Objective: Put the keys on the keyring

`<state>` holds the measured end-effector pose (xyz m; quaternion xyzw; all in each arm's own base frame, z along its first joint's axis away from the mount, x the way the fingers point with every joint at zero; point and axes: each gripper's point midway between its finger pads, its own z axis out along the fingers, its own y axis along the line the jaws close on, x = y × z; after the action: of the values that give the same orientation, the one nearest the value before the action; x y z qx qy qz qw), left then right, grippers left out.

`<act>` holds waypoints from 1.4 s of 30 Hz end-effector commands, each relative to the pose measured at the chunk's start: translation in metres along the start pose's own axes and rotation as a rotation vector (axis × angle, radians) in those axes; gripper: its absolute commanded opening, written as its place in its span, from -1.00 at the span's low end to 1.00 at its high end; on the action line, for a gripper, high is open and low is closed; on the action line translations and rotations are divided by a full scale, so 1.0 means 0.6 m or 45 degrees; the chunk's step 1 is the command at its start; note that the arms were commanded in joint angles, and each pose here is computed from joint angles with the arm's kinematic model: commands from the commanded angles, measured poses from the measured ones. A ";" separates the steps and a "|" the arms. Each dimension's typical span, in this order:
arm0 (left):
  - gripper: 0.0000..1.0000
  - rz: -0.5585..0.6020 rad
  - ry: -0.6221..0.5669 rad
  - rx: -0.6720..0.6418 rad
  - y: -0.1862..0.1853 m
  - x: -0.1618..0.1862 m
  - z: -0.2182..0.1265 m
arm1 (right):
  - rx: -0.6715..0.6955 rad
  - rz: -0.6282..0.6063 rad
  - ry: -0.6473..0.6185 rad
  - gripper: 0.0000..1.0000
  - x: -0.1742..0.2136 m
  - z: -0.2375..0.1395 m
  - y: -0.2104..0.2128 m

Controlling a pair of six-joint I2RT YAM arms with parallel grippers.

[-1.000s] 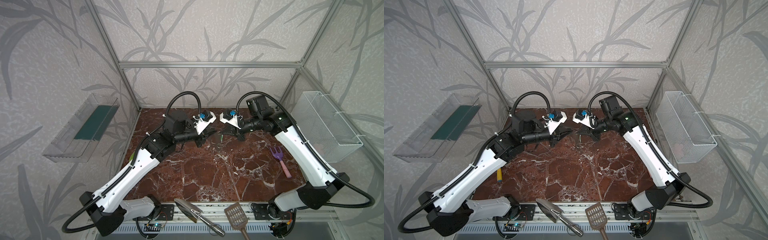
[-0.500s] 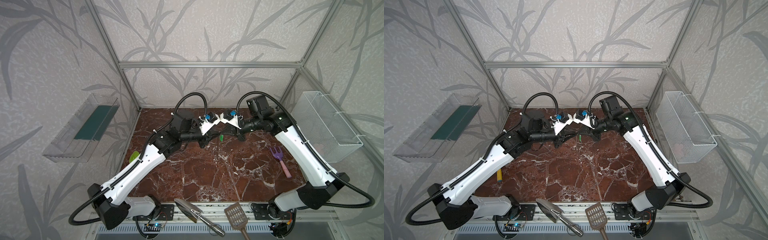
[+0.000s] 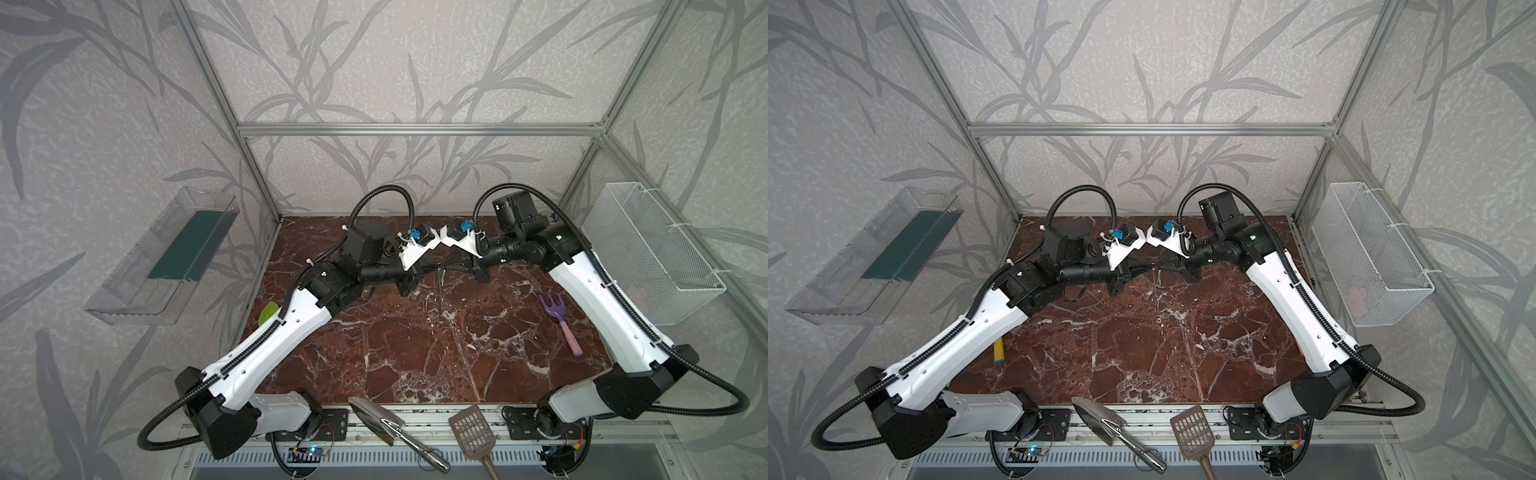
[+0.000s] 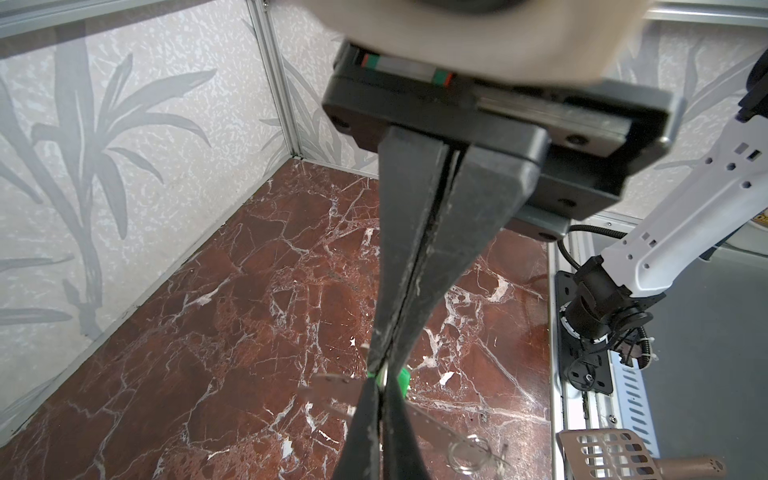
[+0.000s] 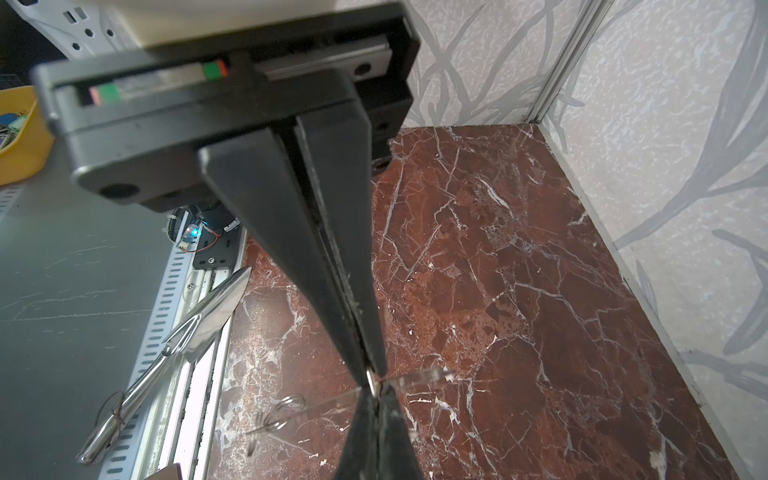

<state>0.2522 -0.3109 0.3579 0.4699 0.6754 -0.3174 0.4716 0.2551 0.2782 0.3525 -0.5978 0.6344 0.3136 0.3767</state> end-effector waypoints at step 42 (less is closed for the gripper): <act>-1.00 -0.012 -0.396 -0.093 0.016 -0.058 0.009 | 0.077 0.116 -0.227 -1.00 0.006 -0.002 -0.010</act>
<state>0.2754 -0.3214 0.3695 0.3923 0.6357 -0.3460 0.5677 0.2697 0.2698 0.3434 -0.5199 0.6553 0.3347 0.4339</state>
